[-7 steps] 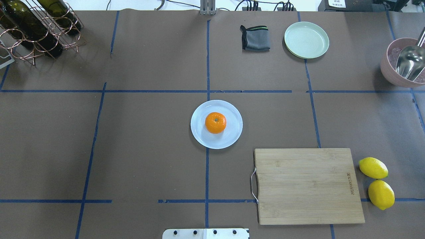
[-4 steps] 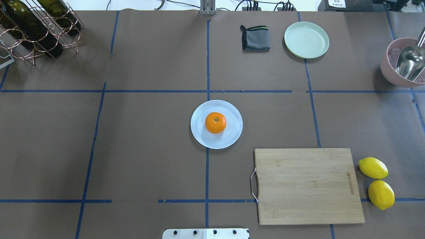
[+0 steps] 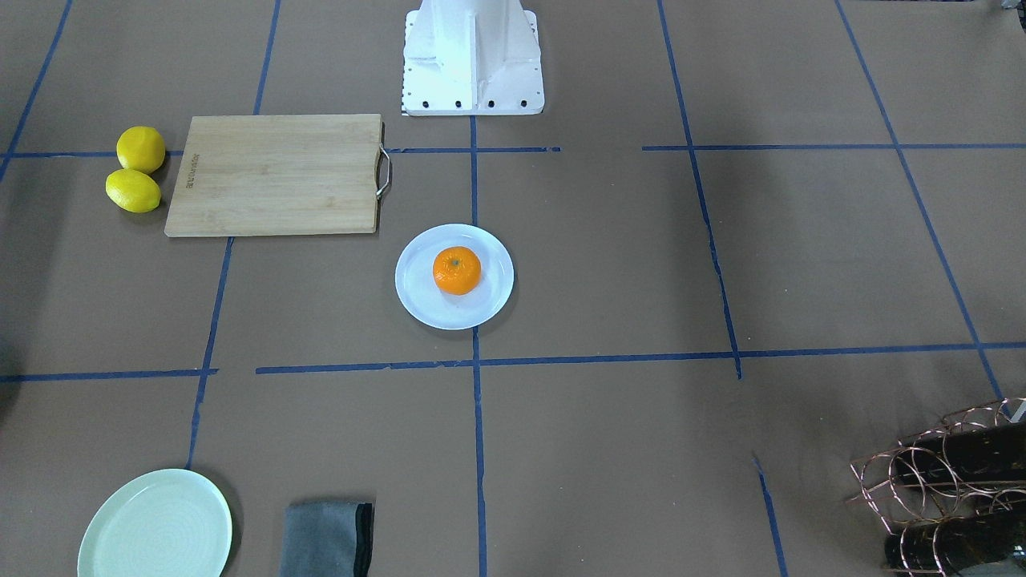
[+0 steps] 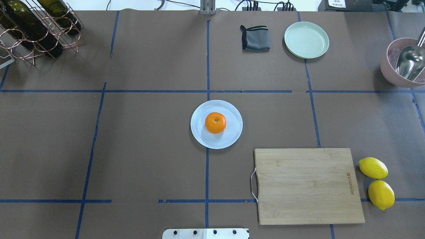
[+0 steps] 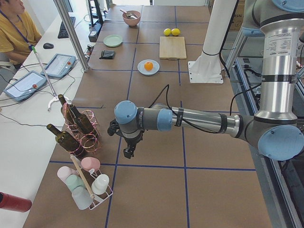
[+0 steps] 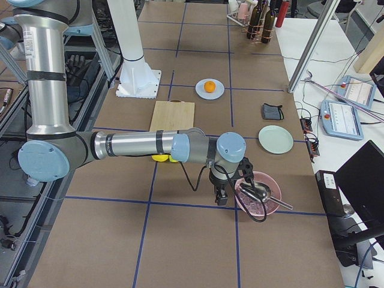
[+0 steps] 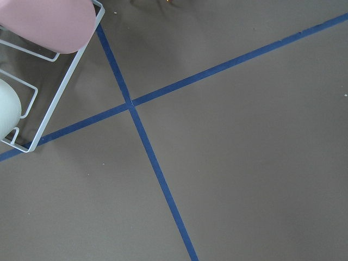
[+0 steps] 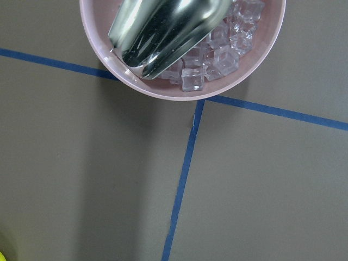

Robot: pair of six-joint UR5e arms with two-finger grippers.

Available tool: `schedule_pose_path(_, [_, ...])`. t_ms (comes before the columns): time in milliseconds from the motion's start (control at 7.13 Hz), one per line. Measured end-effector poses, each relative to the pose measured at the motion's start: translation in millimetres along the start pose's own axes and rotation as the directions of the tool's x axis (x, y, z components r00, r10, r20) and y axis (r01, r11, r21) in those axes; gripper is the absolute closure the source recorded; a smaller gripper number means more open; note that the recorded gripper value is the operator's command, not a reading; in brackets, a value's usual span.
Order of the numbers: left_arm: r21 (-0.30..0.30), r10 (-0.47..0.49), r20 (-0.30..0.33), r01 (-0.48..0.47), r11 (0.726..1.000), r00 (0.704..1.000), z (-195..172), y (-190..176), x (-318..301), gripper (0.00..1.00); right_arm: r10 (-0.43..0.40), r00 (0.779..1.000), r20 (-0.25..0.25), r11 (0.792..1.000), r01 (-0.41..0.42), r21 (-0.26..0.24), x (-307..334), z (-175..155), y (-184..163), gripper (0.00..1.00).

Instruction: Pick orange to plate

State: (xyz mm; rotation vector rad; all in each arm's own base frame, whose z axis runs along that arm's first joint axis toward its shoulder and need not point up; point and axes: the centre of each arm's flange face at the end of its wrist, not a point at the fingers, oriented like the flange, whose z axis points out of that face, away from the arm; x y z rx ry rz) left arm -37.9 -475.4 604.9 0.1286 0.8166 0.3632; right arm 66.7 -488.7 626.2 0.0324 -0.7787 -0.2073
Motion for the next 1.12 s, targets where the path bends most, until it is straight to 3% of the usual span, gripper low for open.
schedule_pose_path(421, [-0.043,-0.051,-0.012,0.051,0.998,0.999,5,10,-4,0.00,-0.011,1.000,0.002,1.000,0.011,-0.011,-6,6,-2,0.00])
schedule_pose_path(1121, [-0.033,-0.039,-0.011,0.039,0.999,0.999,0,1,-1,0.00,-0.034,0.999,0.006,0.999,0.034,-0.023,-14,16,-4,0.00])
